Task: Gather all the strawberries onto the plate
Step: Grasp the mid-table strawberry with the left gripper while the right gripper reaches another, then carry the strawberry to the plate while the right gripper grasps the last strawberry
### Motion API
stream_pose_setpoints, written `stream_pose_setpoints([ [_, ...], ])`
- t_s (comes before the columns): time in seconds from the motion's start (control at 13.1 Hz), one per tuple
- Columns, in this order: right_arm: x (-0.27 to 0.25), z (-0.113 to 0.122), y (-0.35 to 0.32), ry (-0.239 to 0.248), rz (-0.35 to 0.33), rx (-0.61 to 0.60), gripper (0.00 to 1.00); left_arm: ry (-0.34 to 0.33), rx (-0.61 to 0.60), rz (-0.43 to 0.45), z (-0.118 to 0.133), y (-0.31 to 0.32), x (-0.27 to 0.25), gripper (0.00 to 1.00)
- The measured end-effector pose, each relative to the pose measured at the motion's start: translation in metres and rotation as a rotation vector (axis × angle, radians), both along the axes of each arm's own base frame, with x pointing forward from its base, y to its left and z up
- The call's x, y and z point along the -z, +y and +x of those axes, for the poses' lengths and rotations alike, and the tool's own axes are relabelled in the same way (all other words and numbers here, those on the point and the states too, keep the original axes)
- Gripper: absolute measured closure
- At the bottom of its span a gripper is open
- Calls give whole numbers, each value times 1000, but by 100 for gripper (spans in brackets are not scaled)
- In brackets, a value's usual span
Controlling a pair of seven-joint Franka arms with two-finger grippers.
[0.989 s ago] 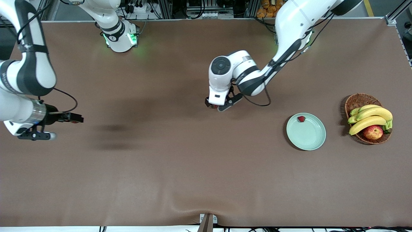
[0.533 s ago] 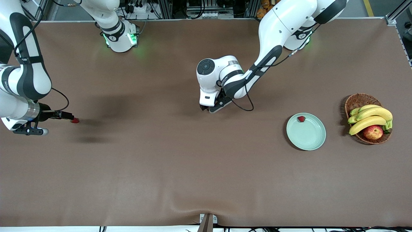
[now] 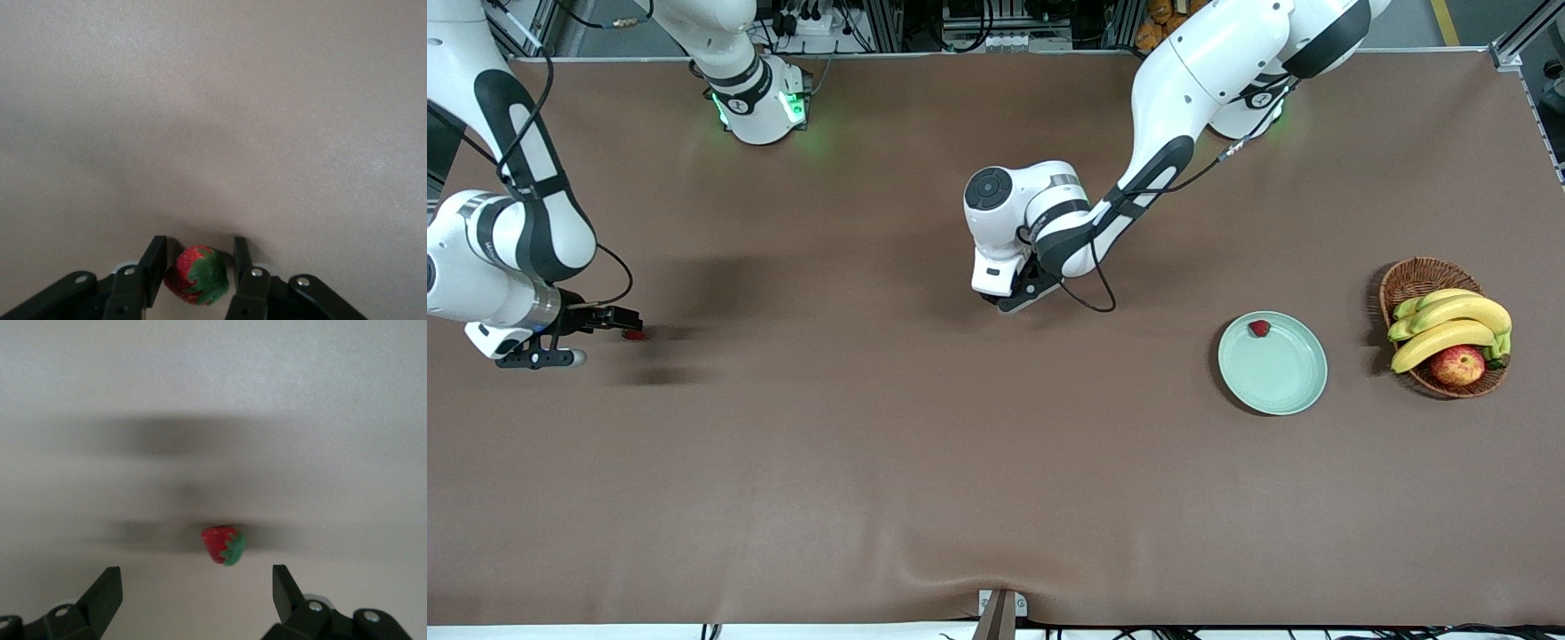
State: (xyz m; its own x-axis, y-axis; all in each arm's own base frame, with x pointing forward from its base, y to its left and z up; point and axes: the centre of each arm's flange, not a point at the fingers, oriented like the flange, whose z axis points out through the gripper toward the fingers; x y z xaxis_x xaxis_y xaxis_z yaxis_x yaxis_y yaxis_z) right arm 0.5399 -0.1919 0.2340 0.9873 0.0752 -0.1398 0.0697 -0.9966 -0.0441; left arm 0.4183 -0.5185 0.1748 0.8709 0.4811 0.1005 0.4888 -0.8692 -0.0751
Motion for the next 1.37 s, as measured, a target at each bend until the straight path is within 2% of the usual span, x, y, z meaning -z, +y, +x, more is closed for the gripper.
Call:
stream_pose_setpoints([
  [0.3, 25, -9, -24, -8, 30, -158, 0, 0, -1, -1, 0, 0, 0, 59],
  [0.38, 30, -9, -23, 3, 24, -219, 0, -1, -1, -2, 1, 0, 0, 65],
  [0.61, 33, -5, -15, 33, -36, -438, 0, -16, -17, -14, 12, 2, -9, 66],
  [0.76, 33, -2, -8, 38, -47, -529, 0, -45, -55, -43, 36, 10, -38, 66],
  [0.99, 37, 0, -4, 33, -36, -620, 0, -45, -77, -120, 84, 52, -104, 66],
  [1.22, 50, 0, 0, 32, -21, -660, 0, -7, -42, -202, 134, 135, -157, 66],
  [1.37, 57, -1, 2, 30, -15, -670, 0, 40, 12, -196, 147, 190, -160, 66],
])
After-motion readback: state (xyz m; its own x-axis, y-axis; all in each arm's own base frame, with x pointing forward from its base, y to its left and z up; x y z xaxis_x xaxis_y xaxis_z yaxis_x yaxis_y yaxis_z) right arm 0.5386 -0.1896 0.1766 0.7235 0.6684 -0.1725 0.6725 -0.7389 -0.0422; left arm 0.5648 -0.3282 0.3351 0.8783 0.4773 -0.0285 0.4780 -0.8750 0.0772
